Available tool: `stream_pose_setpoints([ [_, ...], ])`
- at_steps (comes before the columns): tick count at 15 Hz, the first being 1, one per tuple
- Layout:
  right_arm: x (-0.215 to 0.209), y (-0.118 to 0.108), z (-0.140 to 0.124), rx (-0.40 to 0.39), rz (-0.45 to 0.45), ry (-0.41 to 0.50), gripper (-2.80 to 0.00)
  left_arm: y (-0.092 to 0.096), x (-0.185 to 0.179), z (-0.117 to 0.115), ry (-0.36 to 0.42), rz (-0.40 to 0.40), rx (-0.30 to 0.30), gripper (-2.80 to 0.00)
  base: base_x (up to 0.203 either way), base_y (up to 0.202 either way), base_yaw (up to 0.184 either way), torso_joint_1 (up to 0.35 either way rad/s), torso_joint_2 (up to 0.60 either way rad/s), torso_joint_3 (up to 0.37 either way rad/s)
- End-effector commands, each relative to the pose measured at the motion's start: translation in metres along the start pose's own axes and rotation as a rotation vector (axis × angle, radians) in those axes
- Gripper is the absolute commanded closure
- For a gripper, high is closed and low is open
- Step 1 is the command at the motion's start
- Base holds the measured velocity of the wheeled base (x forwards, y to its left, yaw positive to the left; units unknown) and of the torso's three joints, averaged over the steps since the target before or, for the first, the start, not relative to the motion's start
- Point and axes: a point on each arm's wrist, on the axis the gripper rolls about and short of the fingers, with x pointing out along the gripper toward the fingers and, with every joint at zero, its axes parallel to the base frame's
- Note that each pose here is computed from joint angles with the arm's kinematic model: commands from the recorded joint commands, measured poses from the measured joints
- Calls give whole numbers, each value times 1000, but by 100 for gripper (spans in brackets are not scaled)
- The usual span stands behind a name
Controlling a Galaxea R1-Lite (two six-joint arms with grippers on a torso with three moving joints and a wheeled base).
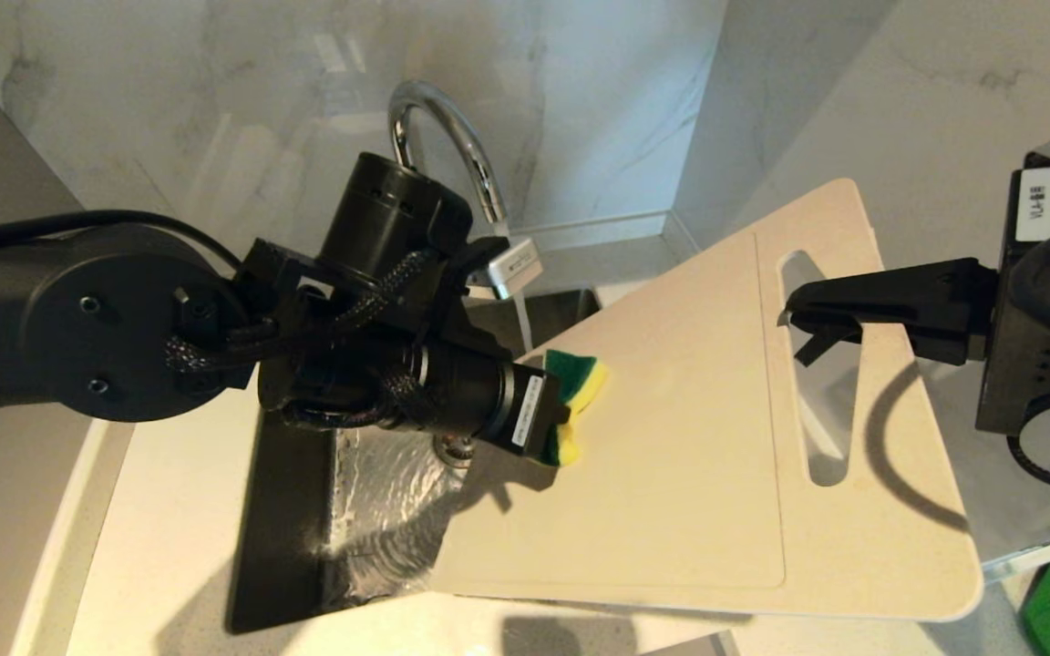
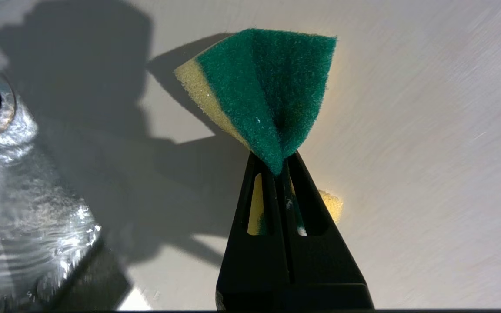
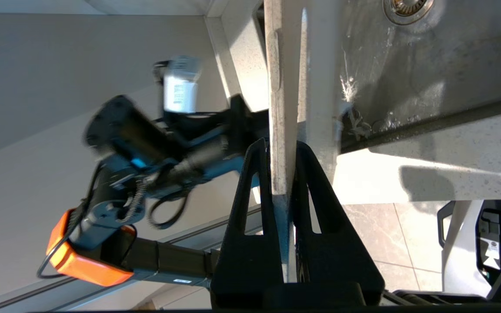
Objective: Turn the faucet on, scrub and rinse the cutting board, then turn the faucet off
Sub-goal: Scrub the cutting board underwater
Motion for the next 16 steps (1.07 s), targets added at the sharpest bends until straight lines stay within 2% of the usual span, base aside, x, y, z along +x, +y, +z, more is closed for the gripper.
stream_pose_setpoints([
  [1,-1,1,0,4,6,2,0,5,6,-15,59,16,-9,0,0,0,0,0,0,0],
  [7,-7,4,-3,-2,16,-7,0,44,6,-61,187,109,-71,0,0,0,0,0,0,0],
  [12,-10,6,-4,-8,22,-15,0,79,4,-111,222,185,-127,0,0,0,0,0,0,0],
  [14,-11,6,-5,-7,21,-13,0,78,-13,-102,152,177,-128,0,0,0,0,0,0,0],
  [16,-12,4,-7,-2,15,-9,0,69,-36,-80,58,162,-113,0,0,0,0,0,0,0],
])
